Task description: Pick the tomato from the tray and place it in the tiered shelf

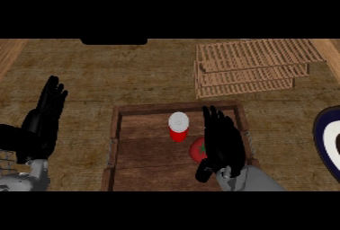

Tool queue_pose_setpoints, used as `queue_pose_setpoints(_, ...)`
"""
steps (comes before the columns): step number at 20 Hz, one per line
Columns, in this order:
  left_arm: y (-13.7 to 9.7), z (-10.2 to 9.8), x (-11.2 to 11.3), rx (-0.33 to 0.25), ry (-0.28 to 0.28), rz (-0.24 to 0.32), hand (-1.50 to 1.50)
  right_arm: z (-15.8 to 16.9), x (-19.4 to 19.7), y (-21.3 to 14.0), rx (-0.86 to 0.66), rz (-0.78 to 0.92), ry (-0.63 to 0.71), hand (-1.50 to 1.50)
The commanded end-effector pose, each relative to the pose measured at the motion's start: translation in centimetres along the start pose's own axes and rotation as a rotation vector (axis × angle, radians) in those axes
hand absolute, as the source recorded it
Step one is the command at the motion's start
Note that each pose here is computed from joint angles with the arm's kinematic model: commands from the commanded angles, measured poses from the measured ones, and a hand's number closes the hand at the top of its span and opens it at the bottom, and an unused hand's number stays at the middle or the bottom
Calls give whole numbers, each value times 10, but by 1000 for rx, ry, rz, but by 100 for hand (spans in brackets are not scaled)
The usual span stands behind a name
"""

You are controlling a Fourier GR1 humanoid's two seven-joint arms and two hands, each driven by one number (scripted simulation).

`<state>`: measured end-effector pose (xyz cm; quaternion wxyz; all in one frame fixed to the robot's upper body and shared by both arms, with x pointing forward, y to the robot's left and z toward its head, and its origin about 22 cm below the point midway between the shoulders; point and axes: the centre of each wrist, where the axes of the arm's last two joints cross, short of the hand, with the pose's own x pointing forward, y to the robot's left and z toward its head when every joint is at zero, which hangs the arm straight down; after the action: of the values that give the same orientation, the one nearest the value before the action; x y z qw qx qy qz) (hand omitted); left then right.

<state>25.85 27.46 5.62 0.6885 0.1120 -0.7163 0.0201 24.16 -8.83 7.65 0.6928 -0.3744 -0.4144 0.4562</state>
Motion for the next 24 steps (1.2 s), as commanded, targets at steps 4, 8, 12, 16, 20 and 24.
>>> queue_pose_setpoints(4, 3, 3, -9, -2, 3, 1, 0, -10, 34, 6, 19, 21, 154, -150)
queue_pose_setpoints(8, 0, 2, 18, -21, -12, -10, 0, -23, 23, 25, 58, 17, 180, -150)
queue_pose_setpoints(12, 5, -3, 0, 4, 0, 4, 0, -18, 1, 31, 108, 37, 146, 150)
queue_pose_setpoints(16, -6, 6, 1, 4, -11, 0, 0, -29, -5, 30, 29, 139, 113, 150)
queue_pose_setpoints(20, 18, 4, 2, 5, -19, 7, 0, -31, -23, 33, 14, 187, 2, 150)
queue_pose_setpoints(24, -6, 6, -7, 5, -2, -7, 0, -17, -80, 31, 59, 214, -166, 150)
